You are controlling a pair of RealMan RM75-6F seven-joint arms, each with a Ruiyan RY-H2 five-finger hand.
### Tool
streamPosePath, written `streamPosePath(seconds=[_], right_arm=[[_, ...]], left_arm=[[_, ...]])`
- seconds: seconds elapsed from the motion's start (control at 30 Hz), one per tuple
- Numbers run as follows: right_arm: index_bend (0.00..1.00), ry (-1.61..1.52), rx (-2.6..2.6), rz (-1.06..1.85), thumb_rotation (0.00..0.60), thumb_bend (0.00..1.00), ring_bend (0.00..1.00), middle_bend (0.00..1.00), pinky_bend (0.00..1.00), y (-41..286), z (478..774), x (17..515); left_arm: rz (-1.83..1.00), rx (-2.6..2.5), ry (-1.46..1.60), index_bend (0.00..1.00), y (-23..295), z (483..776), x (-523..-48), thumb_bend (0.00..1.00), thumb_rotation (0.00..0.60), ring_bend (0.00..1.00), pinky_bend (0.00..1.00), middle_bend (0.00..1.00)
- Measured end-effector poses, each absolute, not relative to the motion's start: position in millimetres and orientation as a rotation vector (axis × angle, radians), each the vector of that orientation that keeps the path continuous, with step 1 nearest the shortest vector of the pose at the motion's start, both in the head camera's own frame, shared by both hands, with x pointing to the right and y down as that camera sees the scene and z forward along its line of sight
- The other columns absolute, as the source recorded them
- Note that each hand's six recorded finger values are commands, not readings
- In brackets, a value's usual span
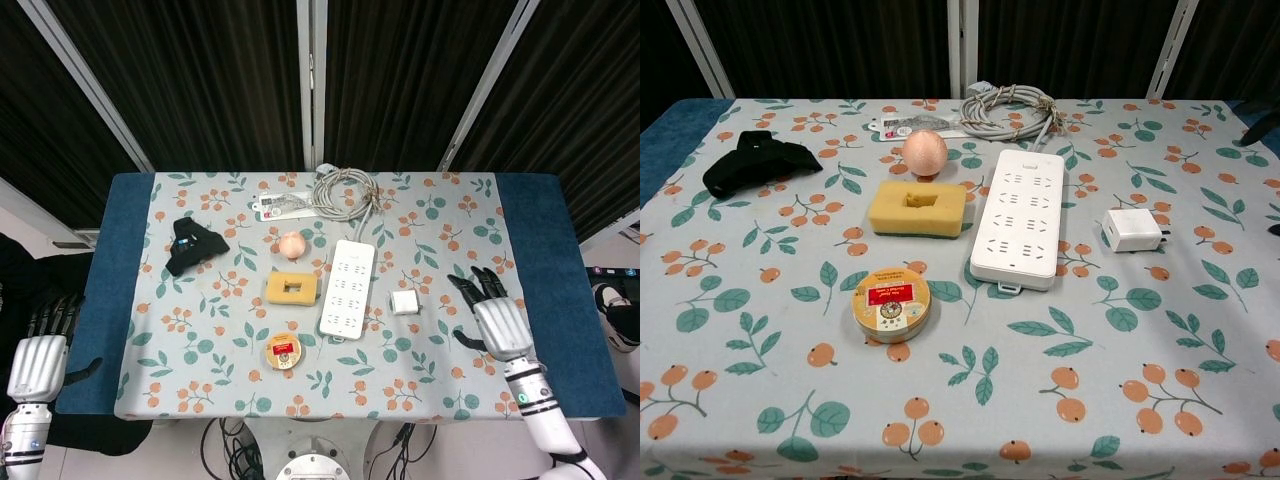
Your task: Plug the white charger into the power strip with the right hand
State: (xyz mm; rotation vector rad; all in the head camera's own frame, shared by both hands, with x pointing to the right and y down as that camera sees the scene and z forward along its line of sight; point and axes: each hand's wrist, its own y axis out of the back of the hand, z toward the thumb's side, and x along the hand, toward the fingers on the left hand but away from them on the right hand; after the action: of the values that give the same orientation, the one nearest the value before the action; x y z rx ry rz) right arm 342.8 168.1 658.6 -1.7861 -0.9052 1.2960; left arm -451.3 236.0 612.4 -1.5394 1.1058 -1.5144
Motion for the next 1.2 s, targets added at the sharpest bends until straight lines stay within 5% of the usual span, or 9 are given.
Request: streamPosePath(seconds=[0.43, 1.2], right_arm=[[0.38, -0.824, -1.830, 1.291, 0.600, 0.05, 0.01, 0.31, 0.00, 152, 739, 293], [0.43, -0.771, -1.834, 1.291, 0.600, 0.14, 0.05, 0.34, 0.00, 151, 760, 282]], left_arm=[[-1.523, -1.548, 1.115, 0.07, 239, 615, -455, 0.14, 0.600, 0.00, 0.00, 0.03], [-1.527, -1.556, 1.127, 0.07, 241, 619, -458, 0.14, 0.600, 0.00, 0.00, 0.03]])
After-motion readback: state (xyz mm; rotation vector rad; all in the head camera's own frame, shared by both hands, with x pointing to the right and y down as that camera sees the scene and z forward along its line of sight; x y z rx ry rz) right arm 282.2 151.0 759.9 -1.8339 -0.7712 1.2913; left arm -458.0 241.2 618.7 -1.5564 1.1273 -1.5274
